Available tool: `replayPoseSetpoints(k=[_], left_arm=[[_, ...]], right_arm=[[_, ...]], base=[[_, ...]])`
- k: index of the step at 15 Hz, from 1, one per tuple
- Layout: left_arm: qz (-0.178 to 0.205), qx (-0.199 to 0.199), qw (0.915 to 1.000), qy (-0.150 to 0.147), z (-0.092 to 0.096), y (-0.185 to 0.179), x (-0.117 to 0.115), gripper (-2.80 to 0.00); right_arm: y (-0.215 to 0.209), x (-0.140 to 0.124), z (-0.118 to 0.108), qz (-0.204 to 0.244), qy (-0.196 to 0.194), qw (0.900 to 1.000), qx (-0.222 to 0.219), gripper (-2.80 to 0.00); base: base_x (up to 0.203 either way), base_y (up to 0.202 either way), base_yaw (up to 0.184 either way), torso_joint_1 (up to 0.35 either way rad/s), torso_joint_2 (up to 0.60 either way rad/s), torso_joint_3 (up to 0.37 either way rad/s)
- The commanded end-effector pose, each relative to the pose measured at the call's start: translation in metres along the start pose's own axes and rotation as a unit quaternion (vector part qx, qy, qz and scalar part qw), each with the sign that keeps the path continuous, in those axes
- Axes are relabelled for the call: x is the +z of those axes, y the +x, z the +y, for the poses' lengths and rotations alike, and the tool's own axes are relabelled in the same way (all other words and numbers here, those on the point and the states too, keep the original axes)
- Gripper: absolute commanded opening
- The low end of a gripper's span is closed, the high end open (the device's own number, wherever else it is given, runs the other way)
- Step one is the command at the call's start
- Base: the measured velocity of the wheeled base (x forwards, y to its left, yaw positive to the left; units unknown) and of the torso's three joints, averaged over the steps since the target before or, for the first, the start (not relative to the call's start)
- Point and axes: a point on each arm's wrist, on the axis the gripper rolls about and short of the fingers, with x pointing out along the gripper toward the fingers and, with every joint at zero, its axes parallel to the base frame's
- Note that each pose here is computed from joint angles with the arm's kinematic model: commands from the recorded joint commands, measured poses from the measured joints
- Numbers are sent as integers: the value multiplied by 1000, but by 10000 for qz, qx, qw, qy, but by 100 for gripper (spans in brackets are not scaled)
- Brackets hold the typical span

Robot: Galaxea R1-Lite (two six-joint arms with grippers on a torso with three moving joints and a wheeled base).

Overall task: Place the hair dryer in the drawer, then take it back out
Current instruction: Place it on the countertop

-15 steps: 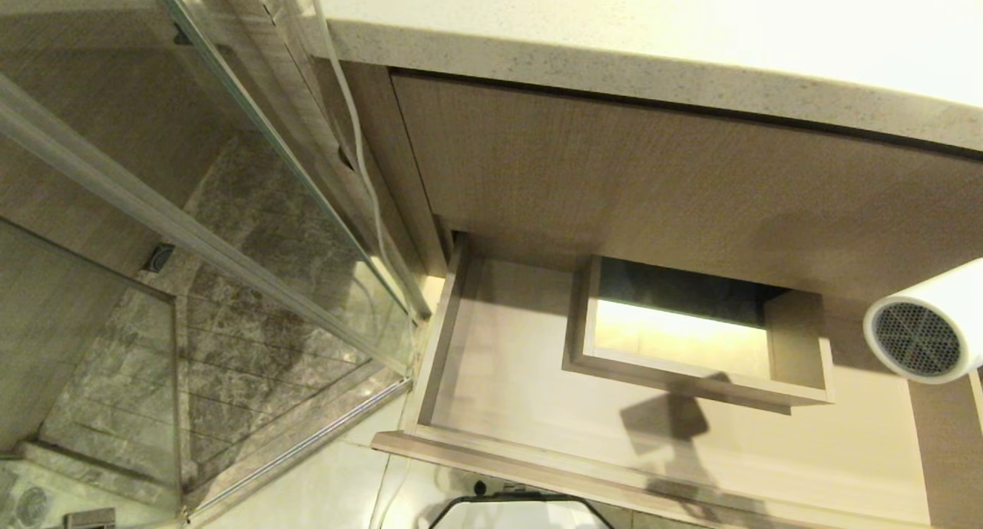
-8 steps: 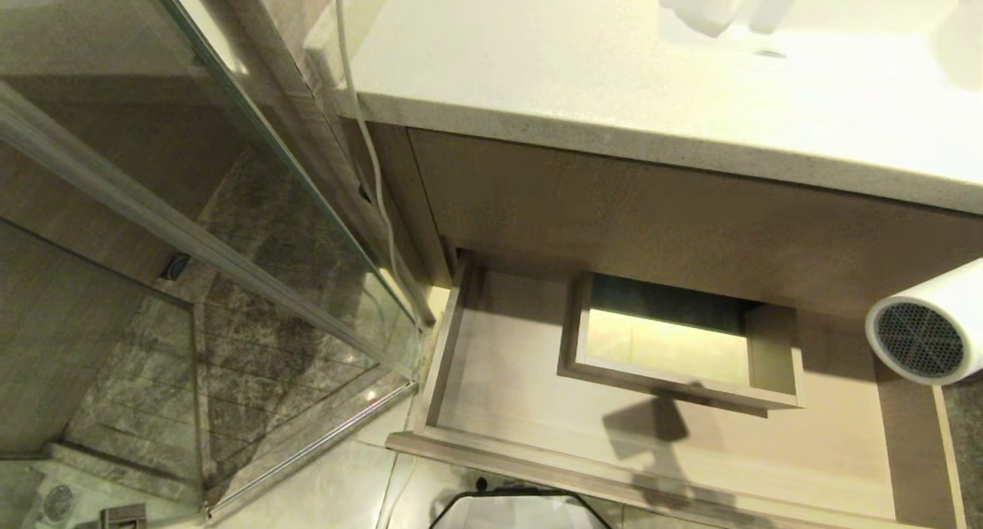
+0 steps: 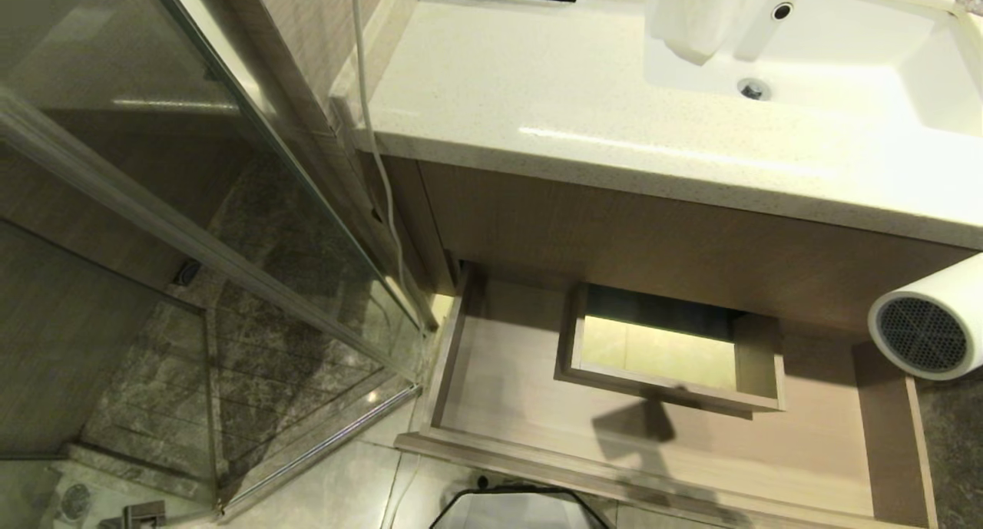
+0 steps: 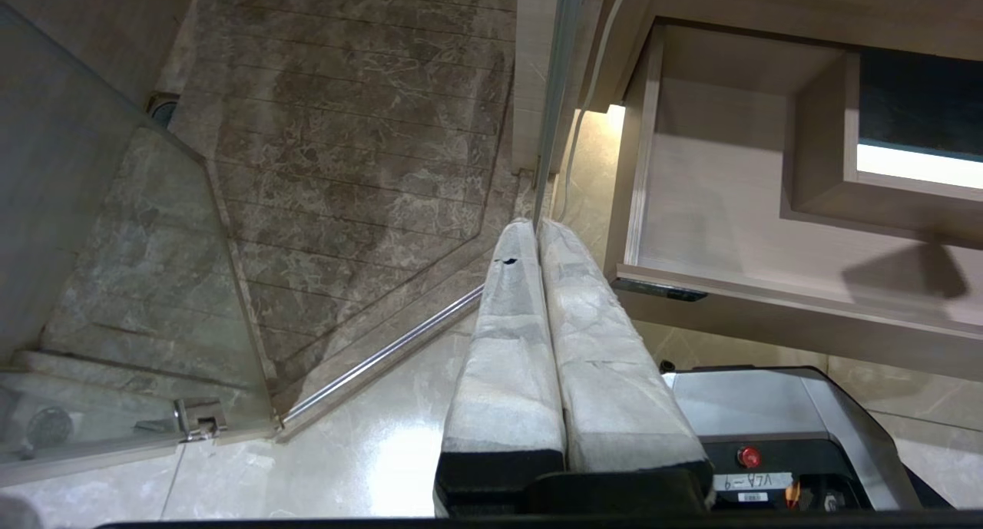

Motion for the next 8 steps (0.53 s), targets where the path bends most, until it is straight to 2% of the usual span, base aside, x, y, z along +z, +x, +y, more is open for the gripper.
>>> replayPoseSetpoints(k=[1,8], left_arm=[[-1,0,10000,0,0,0,0,-280],[-1,0,10000,0,0,0,0,-280]], right_arm=[[5,1,-1,75,-11,10000,46,-280],[9,4,-3,63,-19,10000,48,-280]], base=[[0,0,0,19,-32,-17],[0,0,0,0,0,0]])
